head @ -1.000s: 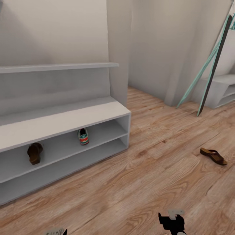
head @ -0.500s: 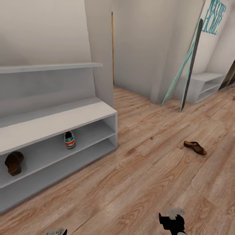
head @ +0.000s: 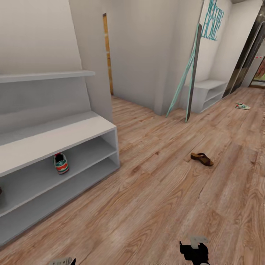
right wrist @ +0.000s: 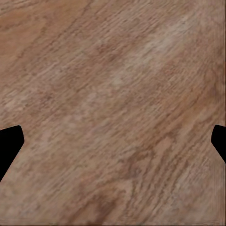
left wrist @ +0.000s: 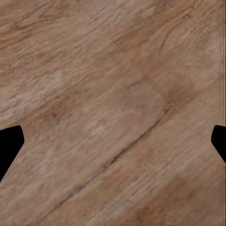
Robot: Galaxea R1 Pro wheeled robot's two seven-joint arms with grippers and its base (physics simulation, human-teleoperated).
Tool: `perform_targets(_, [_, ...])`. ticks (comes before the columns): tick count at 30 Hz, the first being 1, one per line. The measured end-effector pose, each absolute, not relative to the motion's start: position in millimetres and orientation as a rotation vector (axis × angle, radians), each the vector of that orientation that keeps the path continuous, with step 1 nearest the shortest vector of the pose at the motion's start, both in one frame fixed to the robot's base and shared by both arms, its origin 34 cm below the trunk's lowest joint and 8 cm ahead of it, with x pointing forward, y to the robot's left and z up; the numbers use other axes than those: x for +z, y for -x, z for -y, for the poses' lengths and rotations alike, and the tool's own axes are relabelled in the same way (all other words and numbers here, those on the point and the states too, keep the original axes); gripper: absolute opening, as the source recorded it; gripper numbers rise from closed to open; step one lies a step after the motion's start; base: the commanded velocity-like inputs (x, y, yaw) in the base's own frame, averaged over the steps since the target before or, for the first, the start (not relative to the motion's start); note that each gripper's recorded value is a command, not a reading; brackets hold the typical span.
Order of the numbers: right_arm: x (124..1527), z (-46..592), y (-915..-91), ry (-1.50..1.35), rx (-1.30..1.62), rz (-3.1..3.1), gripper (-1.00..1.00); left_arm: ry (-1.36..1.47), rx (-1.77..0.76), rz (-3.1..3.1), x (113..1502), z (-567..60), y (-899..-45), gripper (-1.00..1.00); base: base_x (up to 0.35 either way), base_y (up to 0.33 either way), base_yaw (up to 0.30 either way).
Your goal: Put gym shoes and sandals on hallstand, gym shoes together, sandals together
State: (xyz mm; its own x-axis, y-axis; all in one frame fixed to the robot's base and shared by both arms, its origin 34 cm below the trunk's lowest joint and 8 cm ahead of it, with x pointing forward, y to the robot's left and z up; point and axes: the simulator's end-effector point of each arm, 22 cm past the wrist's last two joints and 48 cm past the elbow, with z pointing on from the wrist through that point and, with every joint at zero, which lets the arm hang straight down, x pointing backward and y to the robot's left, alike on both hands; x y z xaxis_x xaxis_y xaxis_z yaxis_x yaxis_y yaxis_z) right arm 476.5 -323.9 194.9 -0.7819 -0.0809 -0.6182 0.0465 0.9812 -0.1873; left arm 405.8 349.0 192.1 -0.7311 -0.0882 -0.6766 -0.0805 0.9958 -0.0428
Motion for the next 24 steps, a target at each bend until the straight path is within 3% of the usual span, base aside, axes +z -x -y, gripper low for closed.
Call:
perform_targets(13, [194.3, 323.0, -475.3, 0.024, -0.251, -2.457, 1.0, 0.116, -0.014, -2.393, 192.2, -348.9, -406.0, 1.0, 0.025, 0.0, -0.268])
perform_targets(24, [194.5, 322.7, -475.3, 0.024, -0.25, -2.457, 1.0, 0.115, -0.014, -2.393, 192.3, -348.5, -406.0, 1.0, 0.23, 0.05, -0.268])
